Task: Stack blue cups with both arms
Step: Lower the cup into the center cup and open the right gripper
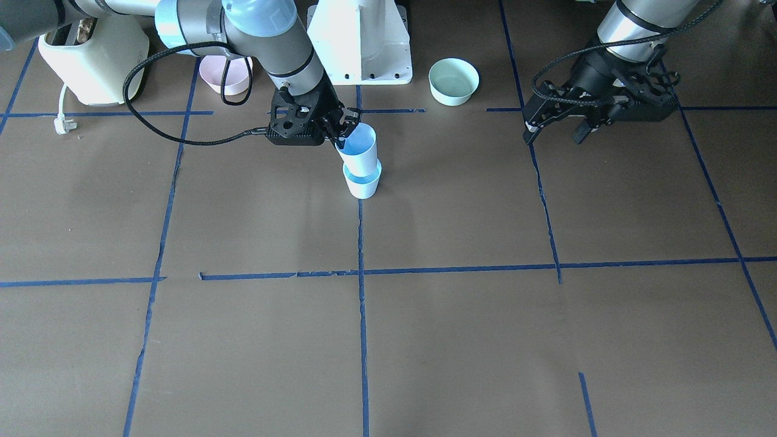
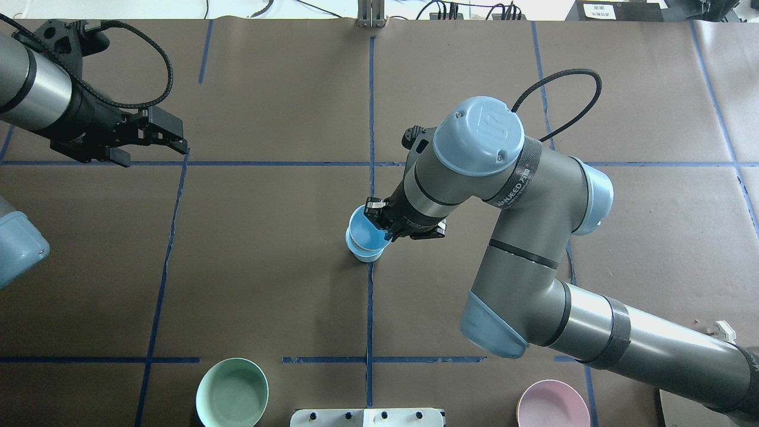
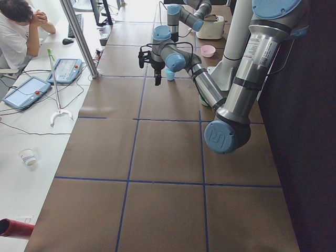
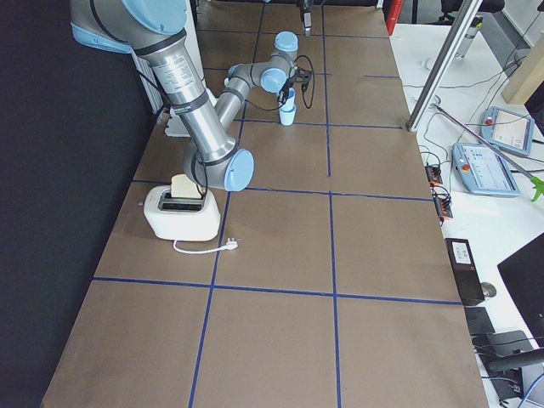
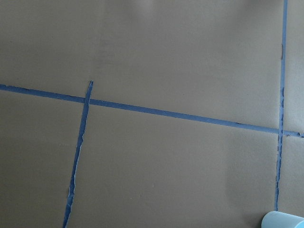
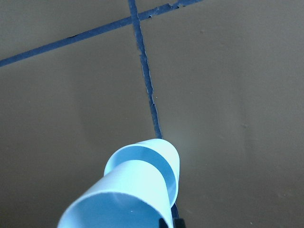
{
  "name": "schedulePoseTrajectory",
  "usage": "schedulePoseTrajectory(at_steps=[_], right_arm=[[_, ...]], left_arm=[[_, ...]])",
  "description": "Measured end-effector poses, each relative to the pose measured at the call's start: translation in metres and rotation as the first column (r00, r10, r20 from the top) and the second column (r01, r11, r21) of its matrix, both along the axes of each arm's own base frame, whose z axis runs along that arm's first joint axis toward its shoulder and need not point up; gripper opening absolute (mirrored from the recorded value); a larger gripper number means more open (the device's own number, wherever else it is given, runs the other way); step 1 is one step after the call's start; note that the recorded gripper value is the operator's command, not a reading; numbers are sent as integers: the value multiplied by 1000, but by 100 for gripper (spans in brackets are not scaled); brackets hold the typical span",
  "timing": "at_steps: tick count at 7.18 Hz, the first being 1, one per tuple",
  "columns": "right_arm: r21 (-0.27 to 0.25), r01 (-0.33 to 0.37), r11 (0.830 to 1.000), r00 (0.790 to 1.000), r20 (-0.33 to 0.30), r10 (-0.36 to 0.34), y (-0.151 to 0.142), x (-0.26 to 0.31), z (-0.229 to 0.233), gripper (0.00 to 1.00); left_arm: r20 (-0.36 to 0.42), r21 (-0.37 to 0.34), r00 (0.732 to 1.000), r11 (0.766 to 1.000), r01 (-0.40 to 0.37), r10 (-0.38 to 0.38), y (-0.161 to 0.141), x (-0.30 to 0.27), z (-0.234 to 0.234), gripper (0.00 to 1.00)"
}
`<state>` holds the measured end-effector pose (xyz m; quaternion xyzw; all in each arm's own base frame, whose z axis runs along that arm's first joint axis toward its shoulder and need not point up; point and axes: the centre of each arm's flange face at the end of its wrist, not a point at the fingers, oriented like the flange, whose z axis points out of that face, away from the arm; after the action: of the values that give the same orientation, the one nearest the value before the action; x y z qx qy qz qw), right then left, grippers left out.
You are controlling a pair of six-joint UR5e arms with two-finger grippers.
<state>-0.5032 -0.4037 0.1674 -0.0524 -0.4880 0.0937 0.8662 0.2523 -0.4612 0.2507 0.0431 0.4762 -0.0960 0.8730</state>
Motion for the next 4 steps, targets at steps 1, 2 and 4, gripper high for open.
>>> schedulePoseTrajectory(at_steps=[1, 2, 4], right_arm=[[-2, 0, 1000, 1000, -5, 0, -1, -2, 1, 55], [-4, 0, 1000, 1000, -11, 0, -3, -6, 3, 99], [-4, -4, 1000, 1000, -18, 4, -5, -9, 5, 100]], left_arm=[[-1, 1, 1000, 1000, 0, 0, 0, 0, -1, 100], [-3, 3, 1000, 1000, 0, 0, 1, 0, -2, 100], [-5, 5, 1000, 1000, 1, -1, 2, -1, -3, 100]])
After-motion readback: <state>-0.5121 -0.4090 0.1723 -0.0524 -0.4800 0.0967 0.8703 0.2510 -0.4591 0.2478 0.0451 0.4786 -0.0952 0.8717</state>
